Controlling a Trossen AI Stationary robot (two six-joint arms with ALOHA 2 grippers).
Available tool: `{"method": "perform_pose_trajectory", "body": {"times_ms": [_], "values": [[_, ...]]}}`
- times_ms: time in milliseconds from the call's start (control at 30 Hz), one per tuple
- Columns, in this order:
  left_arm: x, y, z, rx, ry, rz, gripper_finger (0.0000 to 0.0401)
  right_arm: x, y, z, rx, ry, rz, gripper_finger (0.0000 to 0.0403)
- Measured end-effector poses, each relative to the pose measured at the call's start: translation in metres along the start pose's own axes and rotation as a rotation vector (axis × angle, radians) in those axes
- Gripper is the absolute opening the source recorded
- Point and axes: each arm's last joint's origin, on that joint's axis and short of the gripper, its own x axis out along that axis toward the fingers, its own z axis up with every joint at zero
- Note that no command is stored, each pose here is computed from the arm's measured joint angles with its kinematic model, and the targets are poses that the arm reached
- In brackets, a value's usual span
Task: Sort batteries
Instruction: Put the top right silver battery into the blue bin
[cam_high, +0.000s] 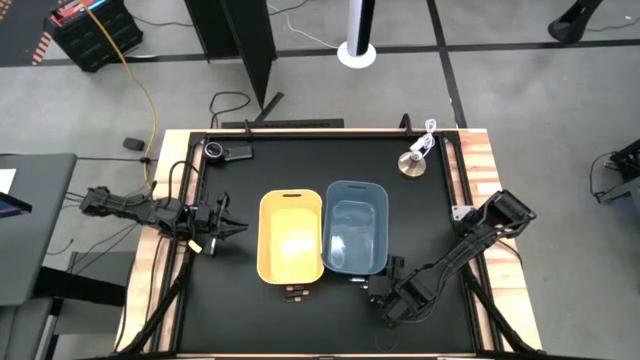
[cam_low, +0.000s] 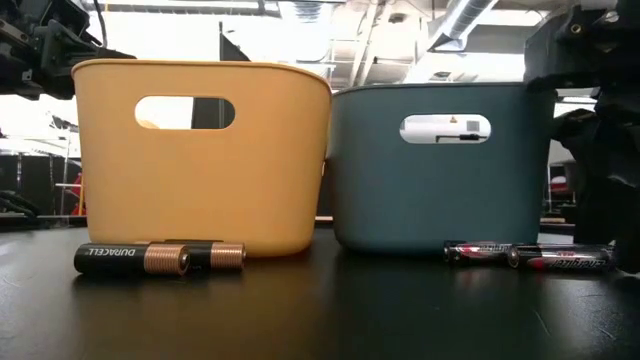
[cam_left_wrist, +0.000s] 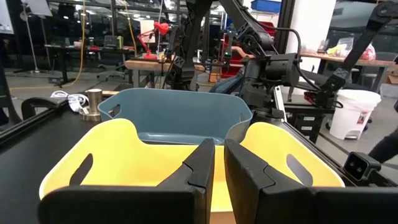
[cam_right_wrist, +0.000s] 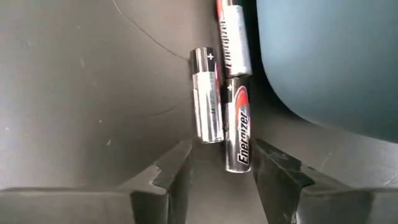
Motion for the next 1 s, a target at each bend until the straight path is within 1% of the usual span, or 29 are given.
{"method": "perform_pose_trajectory", "body": {"times_ms": [367,767,1000], "values": [[0.0000,0.0000,0.0000,0.000,0.000,0.000,0.0033,-0.0001,-0.0001,-0.0014,-0.004,0.026,0.010,0.0122],[0.0000,0.0000,0.0000,0.000,0.000,0.000,0.0033,0.0015,-0.0033,0.0012,0.041,0.031,0.001,0.0114],[0.0000,0.0000,0.0000,0.000,0.000,0.000,0.0033,0.0015,-0.0034,0.0011,0.056,0.031,0.000,0.0087]]}}
